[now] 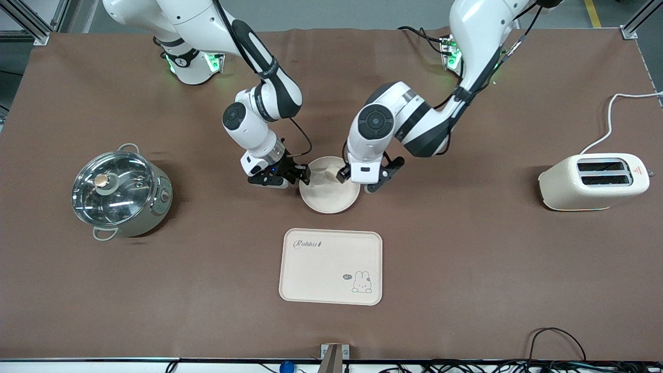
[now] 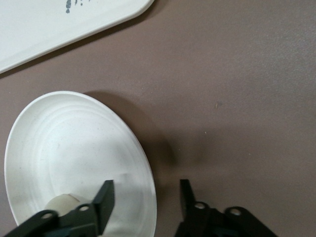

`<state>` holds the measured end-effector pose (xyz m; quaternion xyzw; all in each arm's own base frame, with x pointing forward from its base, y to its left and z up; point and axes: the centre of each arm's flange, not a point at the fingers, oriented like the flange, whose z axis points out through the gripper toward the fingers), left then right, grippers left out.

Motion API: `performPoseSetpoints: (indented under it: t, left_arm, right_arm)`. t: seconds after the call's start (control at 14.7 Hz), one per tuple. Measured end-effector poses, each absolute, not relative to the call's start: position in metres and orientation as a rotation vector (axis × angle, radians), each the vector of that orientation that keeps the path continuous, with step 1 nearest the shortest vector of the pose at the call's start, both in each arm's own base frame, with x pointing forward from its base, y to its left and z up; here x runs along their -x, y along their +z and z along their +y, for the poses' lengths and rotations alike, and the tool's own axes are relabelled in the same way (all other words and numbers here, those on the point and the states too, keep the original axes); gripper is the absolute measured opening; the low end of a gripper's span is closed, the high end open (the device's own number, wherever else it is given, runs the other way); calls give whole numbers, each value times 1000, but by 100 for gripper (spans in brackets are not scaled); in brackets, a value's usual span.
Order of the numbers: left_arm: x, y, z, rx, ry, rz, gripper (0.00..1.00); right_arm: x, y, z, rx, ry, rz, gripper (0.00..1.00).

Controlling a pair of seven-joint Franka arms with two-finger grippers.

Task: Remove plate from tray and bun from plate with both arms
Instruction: 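Lower the plate onto the table while the left gripper descends to the bun, then grasp the bun with the left gripper while the right gripper releases the plate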

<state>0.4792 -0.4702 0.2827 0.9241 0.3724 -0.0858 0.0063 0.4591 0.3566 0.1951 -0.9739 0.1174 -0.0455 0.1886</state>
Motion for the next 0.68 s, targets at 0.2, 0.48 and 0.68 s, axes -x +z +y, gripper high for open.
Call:
performPoseSetpoints:
  t: [0.2,0.48,0.68]
  left_arm:
    - [-464,252,-492,-2853,-286,1213,86]
    - [-453,228,-505,-2822,-280,1285,81]
    - [-455,220,-507,-2792,-271,1297,78]
  right_arm:
    - [-474,209,340,2720,-43,367,97]
    - [-512,253,276,2665,63,310,100]
    - [-535,281,210,2656,87,220,100]
